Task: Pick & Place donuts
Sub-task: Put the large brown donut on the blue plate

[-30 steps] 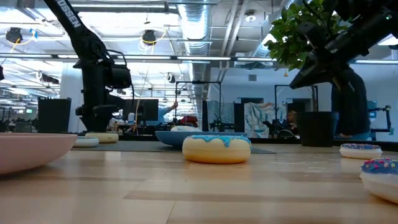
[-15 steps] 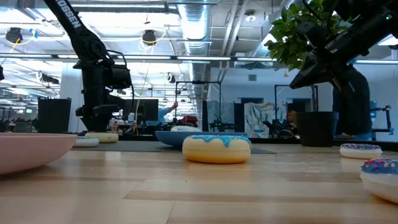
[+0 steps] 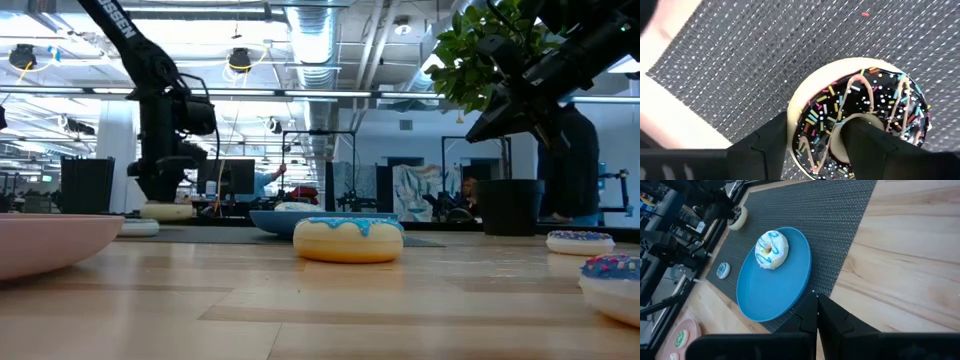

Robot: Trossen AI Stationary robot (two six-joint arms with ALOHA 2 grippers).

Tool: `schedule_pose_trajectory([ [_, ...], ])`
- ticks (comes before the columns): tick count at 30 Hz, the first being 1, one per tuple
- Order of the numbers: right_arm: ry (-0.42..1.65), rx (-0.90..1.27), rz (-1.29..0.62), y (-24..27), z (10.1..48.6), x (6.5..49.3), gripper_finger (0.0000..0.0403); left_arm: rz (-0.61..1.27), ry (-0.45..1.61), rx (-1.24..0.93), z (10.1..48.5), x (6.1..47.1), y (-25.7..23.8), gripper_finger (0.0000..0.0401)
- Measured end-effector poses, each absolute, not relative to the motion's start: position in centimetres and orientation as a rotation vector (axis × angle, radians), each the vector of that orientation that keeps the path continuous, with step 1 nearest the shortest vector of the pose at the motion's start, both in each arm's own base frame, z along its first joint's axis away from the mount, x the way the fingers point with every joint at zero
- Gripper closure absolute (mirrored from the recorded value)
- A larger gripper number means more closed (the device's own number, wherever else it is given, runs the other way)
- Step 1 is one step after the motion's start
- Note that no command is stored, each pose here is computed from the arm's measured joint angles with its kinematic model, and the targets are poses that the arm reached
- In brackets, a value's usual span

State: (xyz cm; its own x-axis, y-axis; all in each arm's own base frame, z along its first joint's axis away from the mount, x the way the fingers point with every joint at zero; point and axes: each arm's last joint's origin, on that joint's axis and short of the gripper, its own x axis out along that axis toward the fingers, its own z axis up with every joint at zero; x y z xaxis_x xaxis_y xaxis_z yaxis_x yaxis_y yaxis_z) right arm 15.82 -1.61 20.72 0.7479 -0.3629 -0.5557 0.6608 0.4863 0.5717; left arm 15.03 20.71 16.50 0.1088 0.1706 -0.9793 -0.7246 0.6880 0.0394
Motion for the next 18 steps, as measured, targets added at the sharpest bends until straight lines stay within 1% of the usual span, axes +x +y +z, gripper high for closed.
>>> schedule_pose_trajectory([
  [5, 0.388, 0.857, -0.642, -1.6, 20.7, 15.8, 0.0403, 0.7, 1.288, -0.525, 18.4, 15.8, 21.2, 0.023],
  [10, 0.388, 0.857, -0.642, -1.6, 20.7, 15.8, 0.0403, 0.667, 1.218, -0.566, 20.5, 18.2, 20.6, 0.023],
  [14, 0.388, 0.857, -0.642, -1.6, 20.7, 15.8, 0.0403, 0.623, 1.149, -0.555, 22.3, 21.6, 18.7, 0.023],
  [18, 0.39, 0.856, -0.643, -1.6, 20.7, 15.8, 0.0403, 0.604, 1.098, -0.481, 24.2, 25.3, 15.2, 0.023],
])
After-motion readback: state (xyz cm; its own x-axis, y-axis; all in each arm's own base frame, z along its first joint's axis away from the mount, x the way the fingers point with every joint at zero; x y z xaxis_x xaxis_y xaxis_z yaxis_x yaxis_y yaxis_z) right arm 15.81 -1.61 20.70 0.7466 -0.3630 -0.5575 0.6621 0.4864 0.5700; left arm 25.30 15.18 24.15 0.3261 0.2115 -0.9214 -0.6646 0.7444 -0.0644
